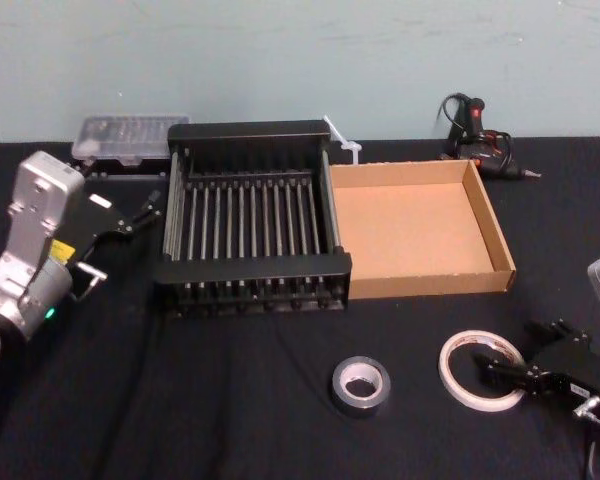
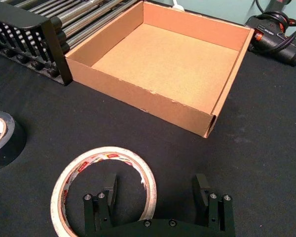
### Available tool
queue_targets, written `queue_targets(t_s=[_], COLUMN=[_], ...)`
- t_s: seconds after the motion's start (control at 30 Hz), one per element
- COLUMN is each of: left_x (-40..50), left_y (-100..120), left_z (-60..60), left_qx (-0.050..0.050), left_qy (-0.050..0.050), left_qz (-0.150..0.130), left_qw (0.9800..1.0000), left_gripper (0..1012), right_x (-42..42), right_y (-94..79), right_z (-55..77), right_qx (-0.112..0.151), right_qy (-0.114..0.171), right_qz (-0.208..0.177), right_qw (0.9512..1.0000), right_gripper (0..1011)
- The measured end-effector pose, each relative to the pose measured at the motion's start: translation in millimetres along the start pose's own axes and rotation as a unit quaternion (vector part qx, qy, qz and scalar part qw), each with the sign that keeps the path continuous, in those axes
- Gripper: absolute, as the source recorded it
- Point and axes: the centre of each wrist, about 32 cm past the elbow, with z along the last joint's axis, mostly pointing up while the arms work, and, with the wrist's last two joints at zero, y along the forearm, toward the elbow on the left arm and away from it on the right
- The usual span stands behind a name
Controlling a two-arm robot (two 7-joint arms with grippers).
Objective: Pick up the white tape and place it into the black box , Pick up the silver tape and place it into the brown box.
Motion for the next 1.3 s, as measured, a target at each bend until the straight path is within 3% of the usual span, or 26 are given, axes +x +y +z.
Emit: queue_targets(t_s=[0.87, 1.3], left_x=[0.0, 0.0], left_y=[0.0, 0.0], left_z=[0.0, 0.0], left_qx=[0.0, 0.0], left_qy=[0.0, 0.0], left_qz=[0.0, 0.0], left_qw=[1.0, 1.0], left_gripper=[1001, 1001], right_x=[0.3, 0.2], right_y=[0.6, 0.6], right_z=[-1.0, -0.8], right_qx=[-0.003, -0.002], right_qy=[0.001, 0.0], right_qz=[-0.001, 0.0], right_qw=[1.0, 1.0], right_gripper=[1003, 685])
